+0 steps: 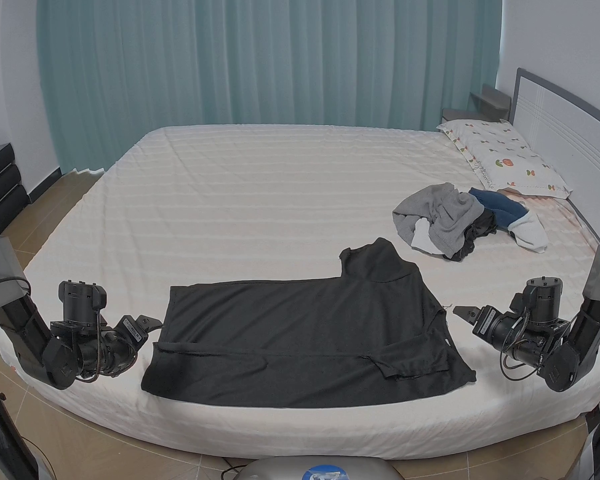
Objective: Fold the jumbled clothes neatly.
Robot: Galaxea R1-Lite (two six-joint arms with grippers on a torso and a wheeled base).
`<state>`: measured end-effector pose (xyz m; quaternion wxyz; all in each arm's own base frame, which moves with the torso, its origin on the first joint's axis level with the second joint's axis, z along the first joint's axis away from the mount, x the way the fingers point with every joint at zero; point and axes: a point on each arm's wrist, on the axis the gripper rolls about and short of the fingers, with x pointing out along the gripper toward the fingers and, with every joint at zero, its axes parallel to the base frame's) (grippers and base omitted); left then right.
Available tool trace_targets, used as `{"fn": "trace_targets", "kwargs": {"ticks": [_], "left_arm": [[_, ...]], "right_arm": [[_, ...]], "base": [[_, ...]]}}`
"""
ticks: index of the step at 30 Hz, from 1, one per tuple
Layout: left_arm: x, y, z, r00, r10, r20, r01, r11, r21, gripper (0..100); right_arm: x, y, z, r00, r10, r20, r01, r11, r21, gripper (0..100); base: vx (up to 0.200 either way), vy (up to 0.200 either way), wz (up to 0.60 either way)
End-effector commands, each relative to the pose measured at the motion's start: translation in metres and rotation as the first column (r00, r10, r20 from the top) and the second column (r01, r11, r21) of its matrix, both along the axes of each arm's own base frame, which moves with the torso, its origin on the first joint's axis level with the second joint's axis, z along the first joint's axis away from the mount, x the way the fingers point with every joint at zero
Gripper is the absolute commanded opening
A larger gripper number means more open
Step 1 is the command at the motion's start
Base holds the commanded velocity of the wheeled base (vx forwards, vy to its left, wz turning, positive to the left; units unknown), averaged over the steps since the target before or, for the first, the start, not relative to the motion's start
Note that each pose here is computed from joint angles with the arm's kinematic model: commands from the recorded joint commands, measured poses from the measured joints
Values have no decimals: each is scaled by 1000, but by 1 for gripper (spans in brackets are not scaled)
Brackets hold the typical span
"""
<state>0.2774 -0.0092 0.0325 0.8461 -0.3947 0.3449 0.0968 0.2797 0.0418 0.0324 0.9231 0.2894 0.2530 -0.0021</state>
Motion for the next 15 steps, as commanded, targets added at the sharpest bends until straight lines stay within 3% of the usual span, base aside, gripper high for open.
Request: {"fn": "trace_targets", "kwargs": {"ticks": [1, 7, 15], "left_arm": [[0, -3, 1, 1000, -8, 6, 8, 1000, 0, 100], [3, -7, 5, 1000, 5, 20, -5, 1000, -30, 100], [16, -6, 9, 998, 10, 59, -8, 1000, -30, 100]], "right_arm": [[0, 1, 2, 1000, 4, 7, -4, 1000, 1, 100], [-1, 6, -1, 1000, 18, -2, -18, 1000, 1, 100], [-1, 12, -3, 999, 41, -9, -41, 999, -4, 100]], "base": [[0, 0, 0], [0, 0, 0], [200, 0, 0]]}}
